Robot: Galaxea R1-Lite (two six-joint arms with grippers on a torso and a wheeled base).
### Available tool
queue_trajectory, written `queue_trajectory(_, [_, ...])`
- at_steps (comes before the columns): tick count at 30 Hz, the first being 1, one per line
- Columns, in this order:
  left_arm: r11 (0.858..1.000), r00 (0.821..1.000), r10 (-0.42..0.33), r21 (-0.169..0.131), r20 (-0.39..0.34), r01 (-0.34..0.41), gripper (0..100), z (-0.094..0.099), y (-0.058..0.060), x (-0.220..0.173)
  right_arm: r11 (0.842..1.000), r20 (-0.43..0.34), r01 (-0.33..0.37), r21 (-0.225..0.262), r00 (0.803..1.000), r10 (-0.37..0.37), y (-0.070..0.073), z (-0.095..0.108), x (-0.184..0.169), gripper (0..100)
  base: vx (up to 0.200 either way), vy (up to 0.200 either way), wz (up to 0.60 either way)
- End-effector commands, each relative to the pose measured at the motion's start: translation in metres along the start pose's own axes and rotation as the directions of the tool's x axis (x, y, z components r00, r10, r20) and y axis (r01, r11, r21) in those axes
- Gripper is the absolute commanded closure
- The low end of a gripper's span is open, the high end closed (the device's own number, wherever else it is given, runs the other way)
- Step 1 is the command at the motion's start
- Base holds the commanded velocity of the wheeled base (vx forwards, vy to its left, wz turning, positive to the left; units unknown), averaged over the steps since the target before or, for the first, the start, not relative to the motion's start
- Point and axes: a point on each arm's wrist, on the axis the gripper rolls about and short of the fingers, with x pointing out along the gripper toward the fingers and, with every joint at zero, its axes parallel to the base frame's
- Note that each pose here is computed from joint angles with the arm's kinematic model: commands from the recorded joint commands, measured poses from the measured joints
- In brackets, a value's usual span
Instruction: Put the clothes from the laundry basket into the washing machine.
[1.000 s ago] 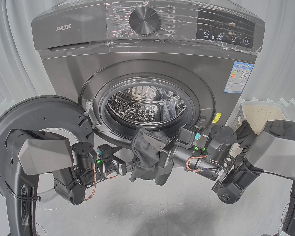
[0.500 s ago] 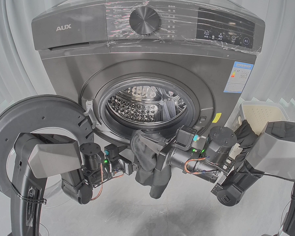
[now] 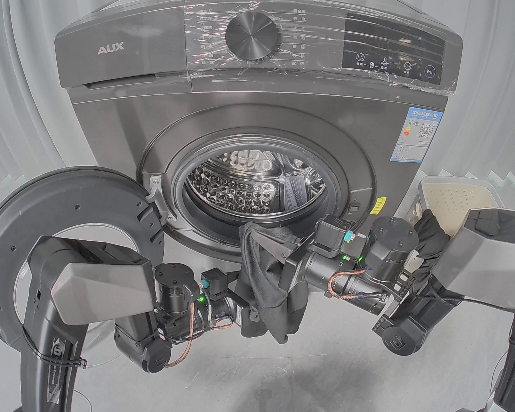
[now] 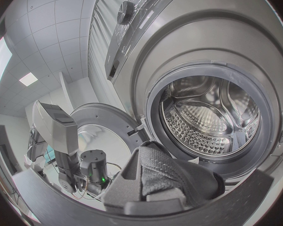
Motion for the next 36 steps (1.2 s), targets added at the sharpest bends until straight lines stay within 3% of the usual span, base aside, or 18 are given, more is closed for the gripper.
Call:
queue_trajectory(1, [1.000, 1.000, -0.024, 0.001, -0.019, 0.024, 0, 0.008, -0.014, -0.015, 0.999, 0.007, 0.031, -0.019, 1.000, -0.030, -0.012, 0.002, -0.002, 100, 0.000, 0.000, 0.00])
queue_trajectory(4, [0.999, 0.999, -0.033, -0.003, -0.035, 0.033, 0, 0.009, -0.016, -0.025, 0.999, 0.007, 0.037, -0.022, 0.999, -0.037, -0.014, 0.001, -0.003, 100, 0.000, 0.000, 0.00])
queue_trajectory(7, [1.000, 0.999, -0.006, -0.004, -0.032, 0.006, 0, 0.008, -0.009, -0.024, 0.999, 0.008, 0.034, -0.023, 0.999, -0.033, -0.012, 0.003, -0.004, 100, 0.000, 0.000, 0.00])
queue_trajectory(16, [0.997, 0.997, 0.074, -0.018, -0.027, -0.074, 0, -0.002, 0.020, -0.018, 1.000, -0.005, 0.022, -0.021, 1.000, -0.022, -0.007, -0.001, -0.007, 100, 0.000, 0.000, 0.00])
queue_trajectory(22, [0.988, 0.988, 0.153, -0.016, 0.032, -0.152, 0, -0.004, 0.045, 0.001, 1.000, -0.005, 0.017, -0.021, 1.000, -0.018, -0.005, -0.001, -0.007, 100, 0.000, 0.000, 0.00])
queue_trajectory(24, [0.988, 0.987, 0.156, -0.016, 0.044, -0.155, 0, -0.004, 0.049, 0.004, 1.000, -0.007, 0.011, -0.020, 1.000, -0.012, -0.003, -0.002, -0.007, 100, 0.000, 0.000, 0.00])
queue_trajectory(28, [0.989, 0.988, 0.146, -0.020, 0.054, -0.145, 0, -0.004, 0.049, 0.009, 1.000, -0.004, 0.002, -0.023, 1.000, -0.002, 0.001, -0.001, -0.006, 100, 0.000, 0.000, 0.00])
queue_trajectory(36, [1.000, 0.998, 0.029, 0.002, 0.048, -0.029, 0, -0.009, 0.034, 0.019, 1.000, -0.004, -0.011, -0.019, 1.000, 0.011, 0.005, -0.001, -0.005, 100, 0.000, 0.000, 0.00])
